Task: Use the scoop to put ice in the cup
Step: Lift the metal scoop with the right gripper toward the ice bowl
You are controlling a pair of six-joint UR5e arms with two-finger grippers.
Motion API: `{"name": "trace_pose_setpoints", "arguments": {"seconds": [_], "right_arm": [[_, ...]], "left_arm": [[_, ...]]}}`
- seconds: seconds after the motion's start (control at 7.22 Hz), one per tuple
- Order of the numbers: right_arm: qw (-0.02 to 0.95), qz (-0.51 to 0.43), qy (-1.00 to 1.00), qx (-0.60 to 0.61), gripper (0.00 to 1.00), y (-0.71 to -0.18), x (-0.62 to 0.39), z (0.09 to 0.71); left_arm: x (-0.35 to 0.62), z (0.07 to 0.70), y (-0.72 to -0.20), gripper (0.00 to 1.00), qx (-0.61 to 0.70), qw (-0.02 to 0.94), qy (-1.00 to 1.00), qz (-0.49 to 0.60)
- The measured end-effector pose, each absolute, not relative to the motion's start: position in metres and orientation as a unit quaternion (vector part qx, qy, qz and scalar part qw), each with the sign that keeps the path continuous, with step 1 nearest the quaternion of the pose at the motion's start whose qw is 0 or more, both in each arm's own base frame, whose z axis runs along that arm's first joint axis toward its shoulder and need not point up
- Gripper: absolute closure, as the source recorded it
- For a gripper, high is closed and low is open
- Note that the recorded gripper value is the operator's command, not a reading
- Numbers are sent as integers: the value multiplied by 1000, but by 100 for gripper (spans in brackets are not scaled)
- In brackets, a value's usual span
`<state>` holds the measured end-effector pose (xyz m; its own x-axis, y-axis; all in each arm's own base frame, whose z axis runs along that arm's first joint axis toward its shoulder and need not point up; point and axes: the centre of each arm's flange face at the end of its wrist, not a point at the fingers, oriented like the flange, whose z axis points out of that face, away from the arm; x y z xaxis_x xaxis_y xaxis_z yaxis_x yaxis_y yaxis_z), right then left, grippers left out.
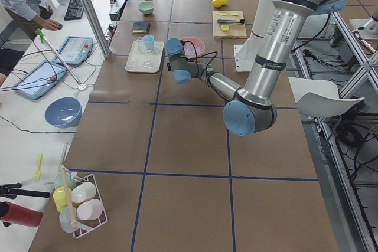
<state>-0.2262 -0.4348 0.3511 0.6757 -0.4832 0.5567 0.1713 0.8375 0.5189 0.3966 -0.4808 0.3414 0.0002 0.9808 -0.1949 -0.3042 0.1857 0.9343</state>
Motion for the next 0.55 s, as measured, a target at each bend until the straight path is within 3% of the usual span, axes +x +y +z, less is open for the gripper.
{"name": "trace_pose_setpoints", "arguments": {"seconds": [0.55], "right_arm": [[883, -297, -287, 223, 100, -429, -271, 295]], "left_arm": [[399, 341, -482, 0, 358, 609, 471, 528]]}}
